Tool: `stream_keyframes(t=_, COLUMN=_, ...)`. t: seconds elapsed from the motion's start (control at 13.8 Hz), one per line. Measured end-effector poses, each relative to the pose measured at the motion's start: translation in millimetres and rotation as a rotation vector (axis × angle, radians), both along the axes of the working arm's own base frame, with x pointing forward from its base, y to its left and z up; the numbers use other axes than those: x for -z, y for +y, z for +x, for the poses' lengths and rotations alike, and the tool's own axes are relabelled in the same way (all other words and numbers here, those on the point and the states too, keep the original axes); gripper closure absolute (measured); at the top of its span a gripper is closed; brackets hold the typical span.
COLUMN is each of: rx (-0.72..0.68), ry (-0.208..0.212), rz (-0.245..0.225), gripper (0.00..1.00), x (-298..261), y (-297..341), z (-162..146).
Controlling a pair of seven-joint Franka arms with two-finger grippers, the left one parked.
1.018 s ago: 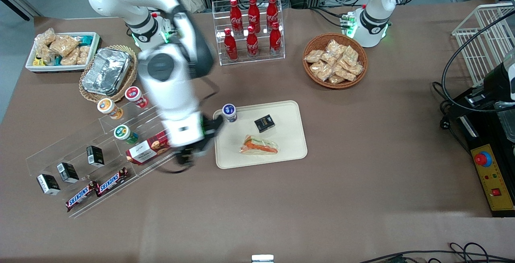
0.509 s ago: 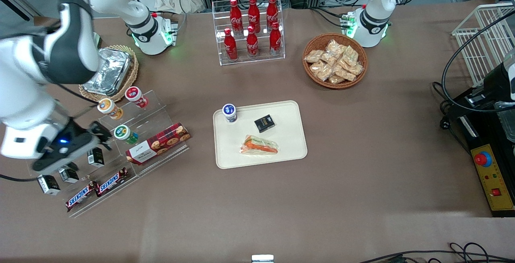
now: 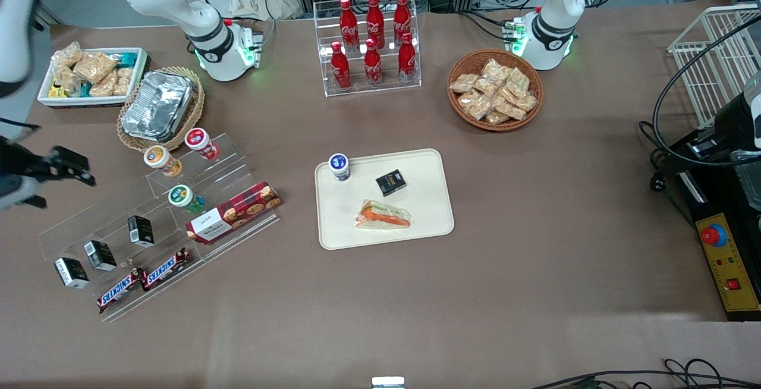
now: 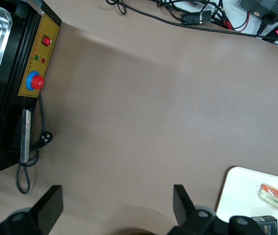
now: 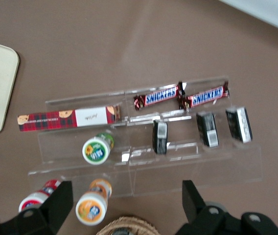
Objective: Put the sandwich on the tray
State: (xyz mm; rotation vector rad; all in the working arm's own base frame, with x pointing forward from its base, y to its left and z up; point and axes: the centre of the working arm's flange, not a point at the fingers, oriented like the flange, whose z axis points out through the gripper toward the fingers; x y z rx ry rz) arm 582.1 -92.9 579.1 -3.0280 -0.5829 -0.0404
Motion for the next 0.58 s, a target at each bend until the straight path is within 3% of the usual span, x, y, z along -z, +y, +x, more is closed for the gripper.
stream_keyframes(t=0.22, rx=0.055, ry=0.056, rz=0.002, gripper=0.01, x=-12.6, y=-28.8, z=-23.1)
stream_keyframes(t=0.58, rx=0.139, ry=0.051, rz=0.017, gripper=0.01, x=-33.0, y=-28.5, z=-36.2)
